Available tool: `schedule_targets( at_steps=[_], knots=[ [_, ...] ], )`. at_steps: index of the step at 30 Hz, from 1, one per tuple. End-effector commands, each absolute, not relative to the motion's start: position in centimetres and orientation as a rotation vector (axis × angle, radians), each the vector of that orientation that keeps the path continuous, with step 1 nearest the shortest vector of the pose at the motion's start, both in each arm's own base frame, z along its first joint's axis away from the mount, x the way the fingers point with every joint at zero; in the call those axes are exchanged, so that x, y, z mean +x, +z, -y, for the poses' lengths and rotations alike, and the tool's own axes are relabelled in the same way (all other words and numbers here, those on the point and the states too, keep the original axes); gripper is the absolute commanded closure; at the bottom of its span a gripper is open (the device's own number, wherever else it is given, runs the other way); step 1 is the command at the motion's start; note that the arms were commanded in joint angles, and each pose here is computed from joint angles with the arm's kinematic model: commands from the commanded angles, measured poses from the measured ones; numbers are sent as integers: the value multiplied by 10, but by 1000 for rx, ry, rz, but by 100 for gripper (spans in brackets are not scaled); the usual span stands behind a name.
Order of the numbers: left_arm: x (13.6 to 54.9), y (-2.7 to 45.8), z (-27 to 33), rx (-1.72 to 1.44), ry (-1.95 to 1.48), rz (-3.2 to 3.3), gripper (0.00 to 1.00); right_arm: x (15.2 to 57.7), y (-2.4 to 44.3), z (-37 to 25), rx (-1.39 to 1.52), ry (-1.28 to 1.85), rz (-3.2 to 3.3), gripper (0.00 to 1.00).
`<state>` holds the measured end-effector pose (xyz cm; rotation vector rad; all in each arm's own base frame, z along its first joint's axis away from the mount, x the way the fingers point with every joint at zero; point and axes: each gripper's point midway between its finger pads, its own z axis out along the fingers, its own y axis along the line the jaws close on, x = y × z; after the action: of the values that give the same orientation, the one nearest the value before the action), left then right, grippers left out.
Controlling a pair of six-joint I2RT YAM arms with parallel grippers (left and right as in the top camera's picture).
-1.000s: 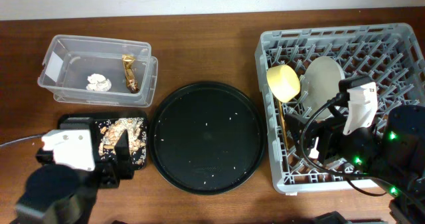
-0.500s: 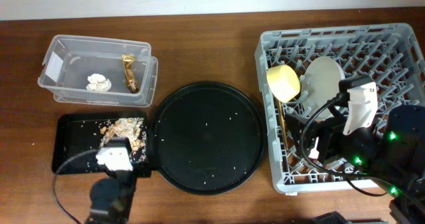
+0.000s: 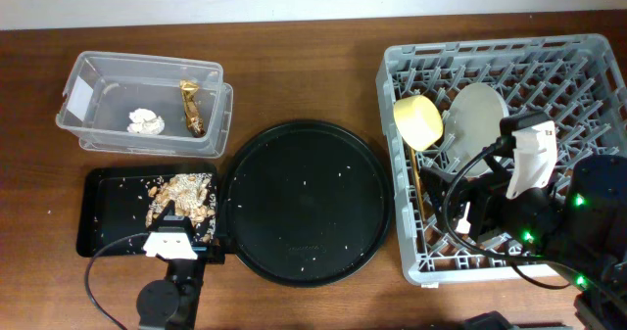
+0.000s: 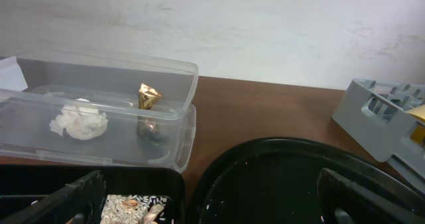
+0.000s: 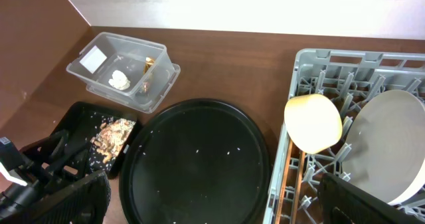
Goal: Sort waste into correct bins and load items into the dishwasher rack
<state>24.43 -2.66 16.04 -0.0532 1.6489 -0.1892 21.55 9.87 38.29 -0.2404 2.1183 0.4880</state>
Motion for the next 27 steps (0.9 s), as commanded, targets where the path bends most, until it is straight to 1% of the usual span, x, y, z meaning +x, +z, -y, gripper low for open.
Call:
schedule_targets(
  at_steps=[1,7,10,13,16,20,24,27],
  knots=[
    [244,157,27,-42,-188,-1649,0,214,386,-100,-254,492,-2106,2],
    [244,157,27,-42,-188,-1649,0,213,382,-98,-258,474,-2124,2],
    [244,157,27,-42,-188,-1649,0,216,380,-61,-238,222,-2078,2],
    [244,157,27,-42,-188,-1649,0,206,380,-52,-367,114,-1936,2],
    [244,157,27,-42,-188,-1649,0,195,351,-41,-391,36,-1894,2],
    [244,157,27,-42,-188,-1649,0,189,277,-26,-339,-33,-1880,2],
    [244,157,27,-42,-188,-1649,0,200,199,-20,-300,-50,-1861,2],
    [244,157,27,-42,-188,-1649,0,211,166,-20,-292,-40,-1837,2]
  ],
)
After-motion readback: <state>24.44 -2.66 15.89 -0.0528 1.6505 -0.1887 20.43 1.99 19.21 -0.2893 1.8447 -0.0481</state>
